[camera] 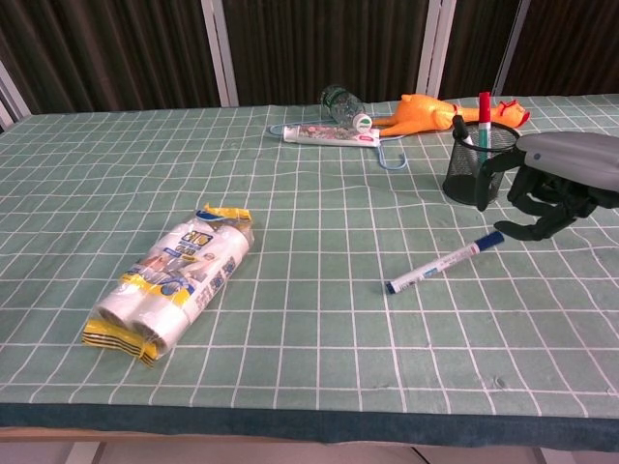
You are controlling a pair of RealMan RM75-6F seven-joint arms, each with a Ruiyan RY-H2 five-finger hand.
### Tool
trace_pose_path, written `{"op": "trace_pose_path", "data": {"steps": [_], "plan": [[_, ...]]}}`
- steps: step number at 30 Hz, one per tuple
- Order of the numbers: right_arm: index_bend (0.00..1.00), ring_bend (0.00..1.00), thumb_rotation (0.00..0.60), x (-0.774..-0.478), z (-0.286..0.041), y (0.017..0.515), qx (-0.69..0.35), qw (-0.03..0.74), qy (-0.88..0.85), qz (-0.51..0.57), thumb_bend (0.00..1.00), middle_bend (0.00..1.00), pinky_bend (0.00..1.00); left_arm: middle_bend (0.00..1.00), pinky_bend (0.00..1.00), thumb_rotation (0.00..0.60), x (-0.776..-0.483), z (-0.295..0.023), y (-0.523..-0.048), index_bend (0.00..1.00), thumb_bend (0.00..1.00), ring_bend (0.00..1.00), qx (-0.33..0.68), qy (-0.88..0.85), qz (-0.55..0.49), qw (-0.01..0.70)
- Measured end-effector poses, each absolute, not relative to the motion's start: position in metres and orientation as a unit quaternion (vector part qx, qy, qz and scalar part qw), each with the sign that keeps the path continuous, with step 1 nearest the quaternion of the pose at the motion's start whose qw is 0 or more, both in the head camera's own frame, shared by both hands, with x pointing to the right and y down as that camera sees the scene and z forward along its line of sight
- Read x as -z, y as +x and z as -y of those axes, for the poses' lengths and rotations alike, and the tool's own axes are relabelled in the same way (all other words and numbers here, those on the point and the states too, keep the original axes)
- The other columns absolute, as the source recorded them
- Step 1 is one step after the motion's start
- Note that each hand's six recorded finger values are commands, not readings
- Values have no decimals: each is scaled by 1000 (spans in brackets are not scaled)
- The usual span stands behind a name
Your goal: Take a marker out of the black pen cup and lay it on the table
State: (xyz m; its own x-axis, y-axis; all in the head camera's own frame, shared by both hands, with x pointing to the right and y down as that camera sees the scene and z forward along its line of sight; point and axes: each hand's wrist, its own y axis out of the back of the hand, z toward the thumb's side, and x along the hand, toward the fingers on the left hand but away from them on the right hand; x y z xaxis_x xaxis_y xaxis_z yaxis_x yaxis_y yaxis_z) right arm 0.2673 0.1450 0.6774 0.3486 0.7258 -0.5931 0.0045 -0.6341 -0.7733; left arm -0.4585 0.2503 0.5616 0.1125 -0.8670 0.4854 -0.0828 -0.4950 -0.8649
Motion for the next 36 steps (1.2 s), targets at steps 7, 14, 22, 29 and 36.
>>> {"op": "trace_pose_path", "data": {"steps": [7,14,22,29,36], "plan": [[298,1000,600,-655,-148,282,-584,427,-659,205,253,992,976,13,293,600,-562,-250,-459,132,449,11,561,-658,-361,349],[351,652,600,-613,-149,287,-575,455,-625,267,252,612,749,13,293,600,-562,-251,-459,132,450,11,561,-659,-359,349],[218,172,600,-558,-176,327,-578,459,-570,362,247,206,200,13,293,600,-562,-251,-458,132,450,11,565,-656,-357,351],[167,94,600,-555,-191,353,-574,414,-586,394,247,133,160,13,293,600,-565,-252,-453,132,449,11,565,-657,-349,356],[168,94,600,-561,-198,367,-575,389,-603,393,248,133,160,13,294,600,-567,-251,-451,132,451,11,566,-659,-345,356]]}}
